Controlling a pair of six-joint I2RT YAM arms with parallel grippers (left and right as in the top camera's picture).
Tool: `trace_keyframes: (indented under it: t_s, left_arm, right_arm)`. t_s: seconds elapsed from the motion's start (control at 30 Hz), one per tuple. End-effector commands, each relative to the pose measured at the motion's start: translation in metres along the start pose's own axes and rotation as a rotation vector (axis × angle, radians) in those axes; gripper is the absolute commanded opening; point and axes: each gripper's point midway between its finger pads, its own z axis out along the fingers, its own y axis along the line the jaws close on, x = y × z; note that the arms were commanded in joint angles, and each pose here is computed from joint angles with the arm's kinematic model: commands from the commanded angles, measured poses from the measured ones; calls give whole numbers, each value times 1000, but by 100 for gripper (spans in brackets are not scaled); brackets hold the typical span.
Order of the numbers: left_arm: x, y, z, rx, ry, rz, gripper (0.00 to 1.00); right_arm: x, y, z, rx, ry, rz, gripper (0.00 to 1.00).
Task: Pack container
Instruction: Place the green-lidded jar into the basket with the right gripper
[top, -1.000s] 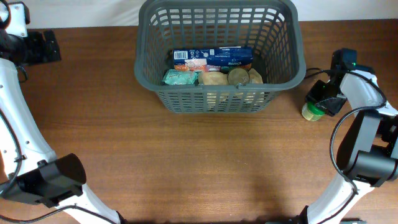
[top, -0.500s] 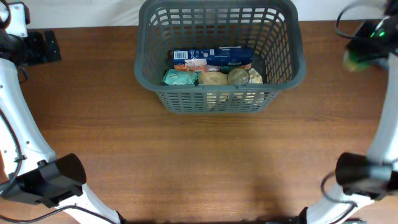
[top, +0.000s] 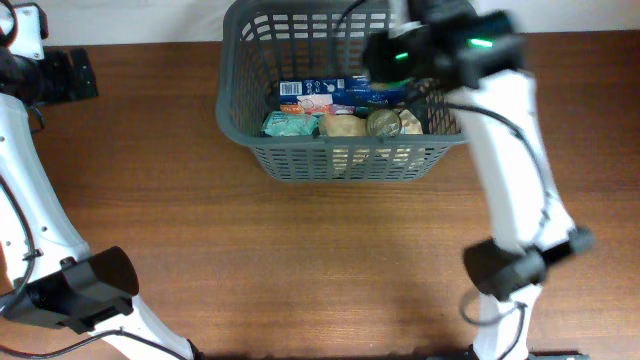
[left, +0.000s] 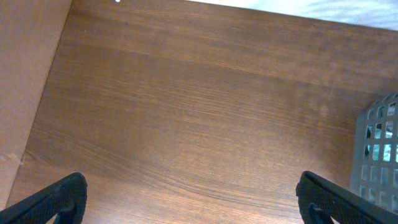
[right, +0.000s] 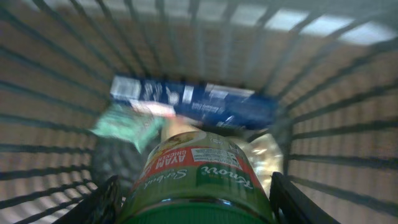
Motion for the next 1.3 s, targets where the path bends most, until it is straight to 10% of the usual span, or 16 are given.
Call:
trace_keyframes:
  t_s: [0.0, 0.1, 0.23, 0.6, 0.93, 1.27]
  left_arm:
    - [1, -1, 3, 10, 6, -12, 99]
    - [1, -1, 3, 10, 6, -12, 99]
    - [1, -1, 3, 10, 6, -12, 99]
    - [1, -1, 3, 10, 6, -12, 99]
    - [1, -1, 3, 10, 6, -12, 99]
    - [1, -1, 3, 10, 6, -12, 99]
  right_arm:
    - [26, 10, 56, 0, 121, -38, 34]
    - [51, 13, 97, 14, 219, -49, 37]
    - [54, 15, 102, 14, 228, -59, 99]
    - [-36, -33, -140, 169, -299, 6, 99]
    - [2, -39, -315, 82, -597, -55, 99]
    - [48, -115, -409, 488, -731, -53, 99]
